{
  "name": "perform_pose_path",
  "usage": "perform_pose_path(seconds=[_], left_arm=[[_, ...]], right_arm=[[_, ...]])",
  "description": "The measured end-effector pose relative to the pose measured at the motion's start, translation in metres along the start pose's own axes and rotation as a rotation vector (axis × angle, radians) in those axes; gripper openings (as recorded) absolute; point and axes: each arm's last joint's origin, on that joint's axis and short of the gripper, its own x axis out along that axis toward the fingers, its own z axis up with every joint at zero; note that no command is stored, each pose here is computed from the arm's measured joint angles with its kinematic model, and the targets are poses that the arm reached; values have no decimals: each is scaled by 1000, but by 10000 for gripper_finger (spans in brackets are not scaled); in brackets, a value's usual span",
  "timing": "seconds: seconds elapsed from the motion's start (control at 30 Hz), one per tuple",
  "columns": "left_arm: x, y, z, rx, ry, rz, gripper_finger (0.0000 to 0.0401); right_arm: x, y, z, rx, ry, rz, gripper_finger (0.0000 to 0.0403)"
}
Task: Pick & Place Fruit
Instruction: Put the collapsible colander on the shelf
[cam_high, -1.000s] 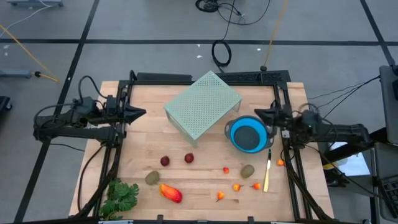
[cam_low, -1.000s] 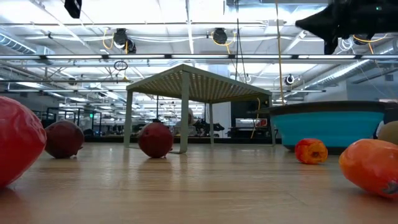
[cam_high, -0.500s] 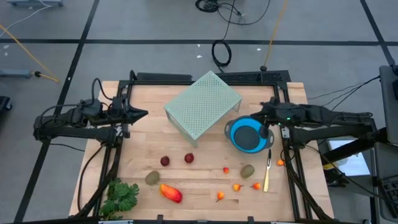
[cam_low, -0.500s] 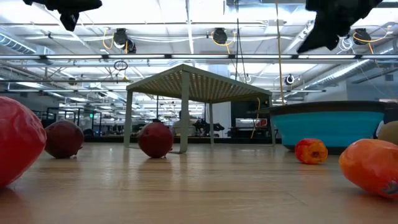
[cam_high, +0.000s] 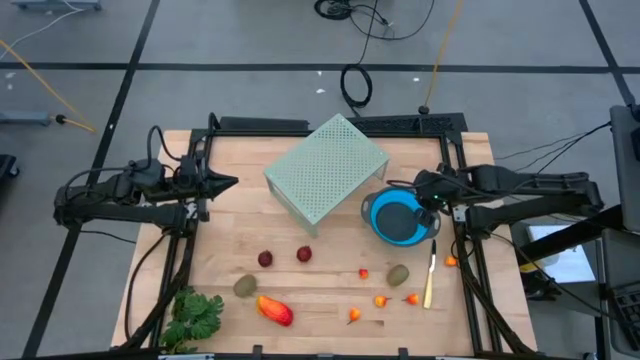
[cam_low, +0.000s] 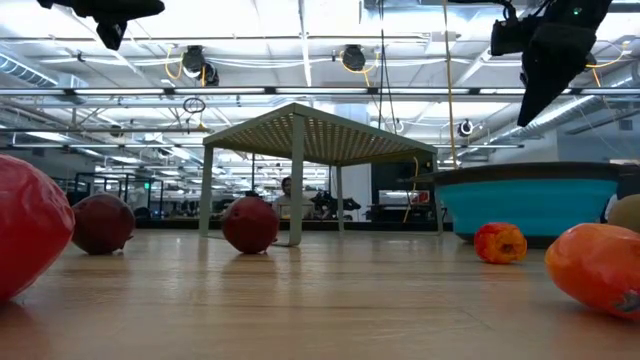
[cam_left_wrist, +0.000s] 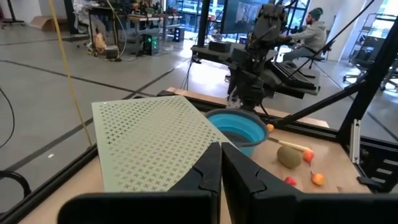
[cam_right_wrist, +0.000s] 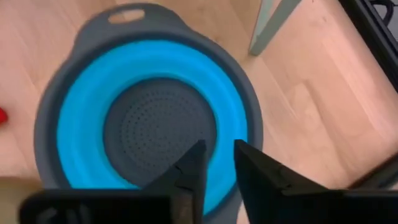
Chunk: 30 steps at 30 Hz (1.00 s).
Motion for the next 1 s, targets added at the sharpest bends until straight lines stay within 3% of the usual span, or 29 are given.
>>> perform_pose_path(seconds=[0.37,0.6,0.77,1.0], left_arm=[[0,0,0,0,0,0,10],[0,0,0,-1,-1,0,10],[0,0,0,-8,-1,0,10],[0,1,0,-14,-8,36,10]], right_arm=[[8,-4,-5,-16,224,-80,210],[19,-10,-2,33,268,-85,279],[34,-14,-9,52,299,-78,298],[57,-22,-15,103,282,-92,296]])
